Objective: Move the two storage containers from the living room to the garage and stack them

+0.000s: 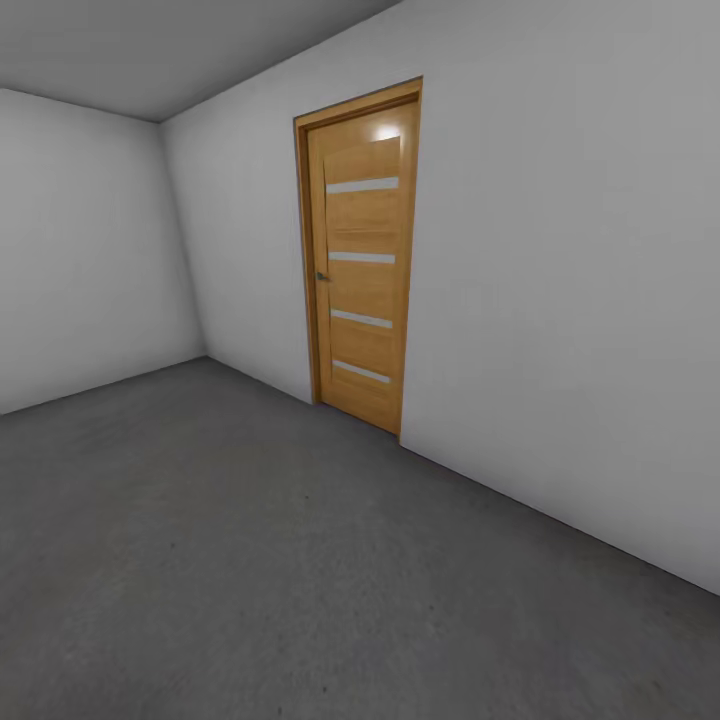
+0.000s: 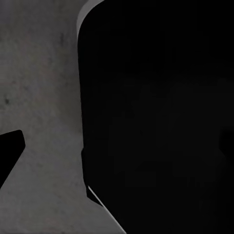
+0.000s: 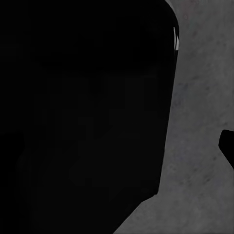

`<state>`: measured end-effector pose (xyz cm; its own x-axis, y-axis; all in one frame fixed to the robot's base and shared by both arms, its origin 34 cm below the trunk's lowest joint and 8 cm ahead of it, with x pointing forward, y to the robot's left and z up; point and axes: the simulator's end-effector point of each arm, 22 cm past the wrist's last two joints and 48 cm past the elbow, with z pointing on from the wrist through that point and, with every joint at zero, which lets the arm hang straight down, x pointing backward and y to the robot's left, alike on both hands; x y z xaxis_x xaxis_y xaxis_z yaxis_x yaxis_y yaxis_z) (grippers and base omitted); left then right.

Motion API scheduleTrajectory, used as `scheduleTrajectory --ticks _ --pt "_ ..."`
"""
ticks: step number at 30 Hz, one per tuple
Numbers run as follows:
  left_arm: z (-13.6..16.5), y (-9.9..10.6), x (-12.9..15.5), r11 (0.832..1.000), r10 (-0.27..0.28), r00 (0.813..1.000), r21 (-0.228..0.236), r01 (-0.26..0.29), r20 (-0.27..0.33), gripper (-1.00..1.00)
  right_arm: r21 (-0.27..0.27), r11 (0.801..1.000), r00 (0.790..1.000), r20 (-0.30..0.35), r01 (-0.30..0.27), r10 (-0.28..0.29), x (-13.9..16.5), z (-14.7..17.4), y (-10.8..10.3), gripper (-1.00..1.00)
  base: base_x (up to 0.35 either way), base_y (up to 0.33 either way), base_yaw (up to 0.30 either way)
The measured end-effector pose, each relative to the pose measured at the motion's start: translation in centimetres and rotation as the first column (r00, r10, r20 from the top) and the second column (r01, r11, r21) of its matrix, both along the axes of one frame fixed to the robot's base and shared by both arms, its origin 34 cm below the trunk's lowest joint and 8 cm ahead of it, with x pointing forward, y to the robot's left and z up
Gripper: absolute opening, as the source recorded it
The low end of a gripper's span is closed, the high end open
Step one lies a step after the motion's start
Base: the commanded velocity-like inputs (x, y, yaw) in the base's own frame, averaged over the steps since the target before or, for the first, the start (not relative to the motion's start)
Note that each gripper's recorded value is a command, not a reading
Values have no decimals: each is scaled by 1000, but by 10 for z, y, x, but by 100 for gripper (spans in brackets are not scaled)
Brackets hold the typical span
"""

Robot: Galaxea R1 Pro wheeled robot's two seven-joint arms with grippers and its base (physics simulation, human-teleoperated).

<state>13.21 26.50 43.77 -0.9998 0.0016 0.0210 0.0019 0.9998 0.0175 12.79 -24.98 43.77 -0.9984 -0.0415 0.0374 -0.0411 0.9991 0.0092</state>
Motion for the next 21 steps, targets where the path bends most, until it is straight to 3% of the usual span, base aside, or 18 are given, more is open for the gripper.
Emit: scheduleTrajectory --ticks 19,20,21 --pt "0 -1 -6 1000 0 1000 -1 0 -15 100 8 995 995 -13 -99 100 -6 0 1 100 0 0 12" --pt "0 -1 -6 1000 0 1000 -1 0 -15 100 23 932 932 -2 -363 363 -5 0 2 100 0 0 231" --pt "0 -1 -6 1000 0 1000 -1 0 -15 100 25 915 915 4 -404 404 -4 0 2 100 0 0 218"
